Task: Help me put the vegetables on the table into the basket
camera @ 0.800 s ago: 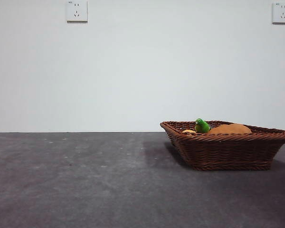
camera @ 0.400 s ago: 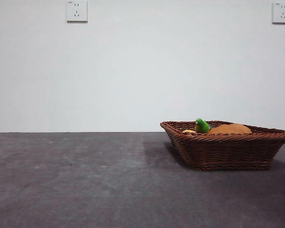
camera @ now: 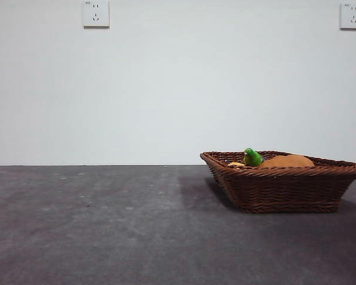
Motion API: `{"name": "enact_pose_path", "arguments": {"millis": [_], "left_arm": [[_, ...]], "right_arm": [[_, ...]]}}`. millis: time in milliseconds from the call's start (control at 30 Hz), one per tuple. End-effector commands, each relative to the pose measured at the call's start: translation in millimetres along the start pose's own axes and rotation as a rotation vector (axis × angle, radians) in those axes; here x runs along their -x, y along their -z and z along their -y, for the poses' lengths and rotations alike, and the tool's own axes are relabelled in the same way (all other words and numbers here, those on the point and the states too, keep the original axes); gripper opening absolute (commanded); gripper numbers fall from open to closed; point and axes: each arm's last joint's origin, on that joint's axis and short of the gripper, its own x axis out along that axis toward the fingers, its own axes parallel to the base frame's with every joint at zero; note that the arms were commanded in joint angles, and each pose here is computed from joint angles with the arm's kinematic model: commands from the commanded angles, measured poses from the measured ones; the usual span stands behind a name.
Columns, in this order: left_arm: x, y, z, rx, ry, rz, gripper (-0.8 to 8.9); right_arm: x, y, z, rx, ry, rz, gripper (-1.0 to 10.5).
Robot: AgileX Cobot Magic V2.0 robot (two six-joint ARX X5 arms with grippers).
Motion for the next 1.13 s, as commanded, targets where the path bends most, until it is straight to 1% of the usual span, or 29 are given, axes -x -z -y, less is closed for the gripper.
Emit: {"name": "enact_pose_path", "arguments": {"millis": [33,1133], "left_arm": [[-1.0,2.9,-0.2,0.005,-0.001,-0.005,-0.03],[-1.0,2.9,-0.2,0.005,0.0,-0.005,-0.03]], "right_arm": [[-0.9,2.5,0.0,-0.008,0.005,-0.004,0.0],[-0.9,2.5,0.0,-0.008,0.005,-0.004,0.0]]}}
